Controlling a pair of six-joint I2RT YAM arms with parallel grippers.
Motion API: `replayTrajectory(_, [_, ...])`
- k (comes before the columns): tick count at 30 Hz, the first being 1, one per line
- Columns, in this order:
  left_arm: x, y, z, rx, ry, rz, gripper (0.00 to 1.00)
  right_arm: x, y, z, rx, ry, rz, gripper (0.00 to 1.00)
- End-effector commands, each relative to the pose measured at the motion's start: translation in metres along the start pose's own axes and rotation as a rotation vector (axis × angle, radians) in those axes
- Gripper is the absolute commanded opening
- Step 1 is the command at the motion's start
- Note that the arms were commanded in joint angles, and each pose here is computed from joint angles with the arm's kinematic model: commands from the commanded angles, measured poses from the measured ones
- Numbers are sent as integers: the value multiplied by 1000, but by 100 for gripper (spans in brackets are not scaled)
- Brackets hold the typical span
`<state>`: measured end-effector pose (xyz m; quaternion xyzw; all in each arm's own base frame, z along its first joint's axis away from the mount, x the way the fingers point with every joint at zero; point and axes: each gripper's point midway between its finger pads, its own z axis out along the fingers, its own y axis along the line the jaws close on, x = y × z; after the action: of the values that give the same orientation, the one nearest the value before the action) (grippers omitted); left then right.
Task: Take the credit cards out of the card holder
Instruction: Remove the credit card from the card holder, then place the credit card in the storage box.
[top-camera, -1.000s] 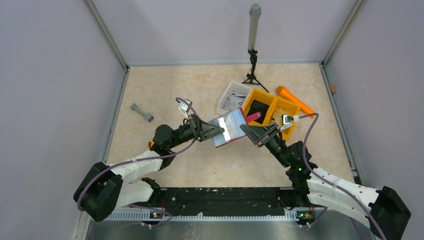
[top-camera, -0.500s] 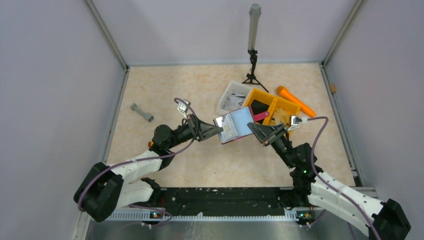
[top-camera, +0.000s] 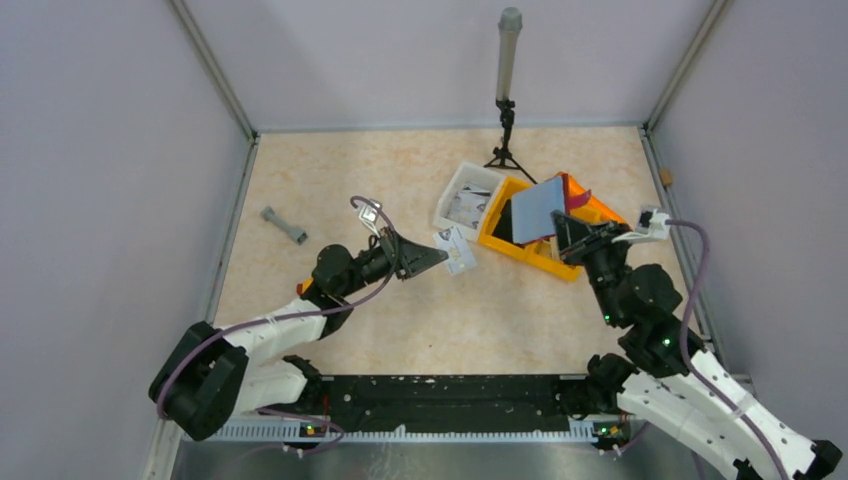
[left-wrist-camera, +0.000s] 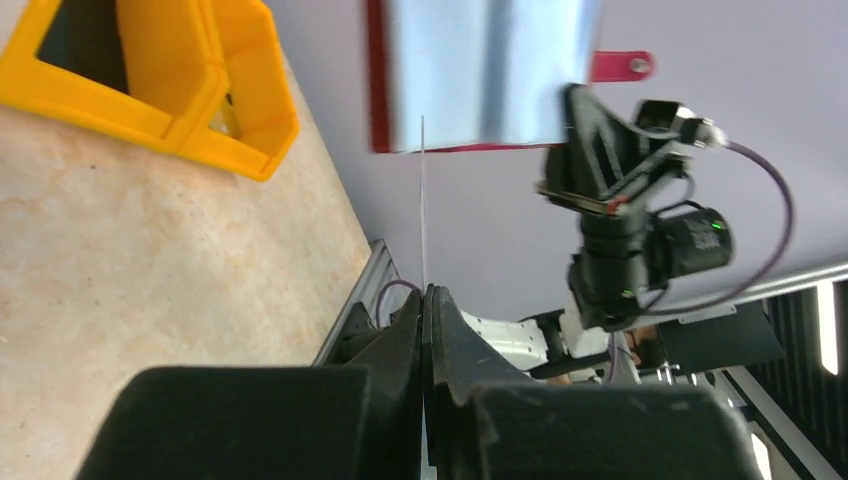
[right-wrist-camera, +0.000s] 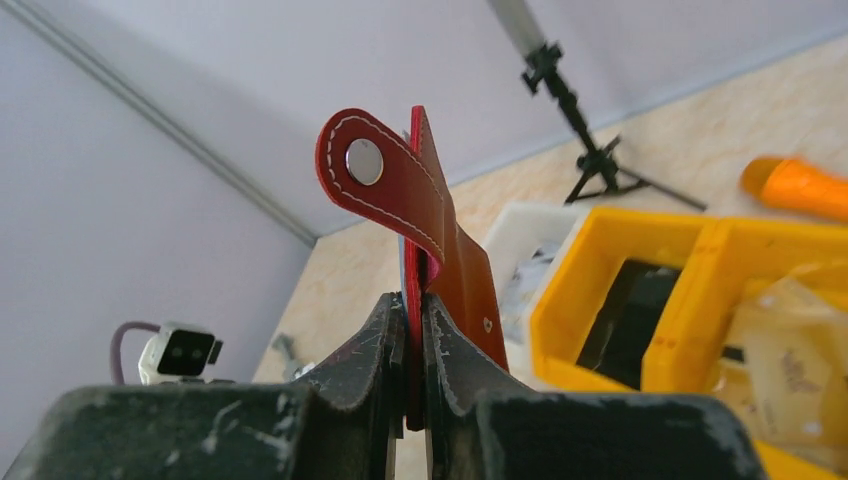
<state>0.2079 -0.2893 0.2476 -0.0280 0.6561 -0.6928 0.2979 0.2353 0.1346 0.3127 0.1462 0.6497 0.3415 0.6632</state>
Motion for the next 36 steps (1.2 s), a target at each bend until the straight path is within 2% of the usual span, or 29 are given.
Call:
replayTrajectory(1, [-30, 3, 22, -33, -124, 75, 0, -66, -12, -12, 135, -130, -249, 0])
replayTrajectory(8, [-57, 43, 72, -125, -245, 43, 0, -106, 5, -24, 110, -214, -249, 0])
replayTrajectory(18, [-105, 102, 141, -211, -397, -63, 0, -113, 16, -27, 60, -222, -237, 0])
replayTrajectory(24, [-126, 143, 157, -266, -489, -152, 0, -119, 17, -34, 45, -240, -226, 0])
replayTrajectory(33, [-144, 179, 149, -387, -632, -190, 0, -122, 18, -38, 31, -251, -212, 0])
replayTrajectory(36, [-143, 191, 151, -415, -641, -208, 0, -120, 19, -37, 23, -247, -206, 0])
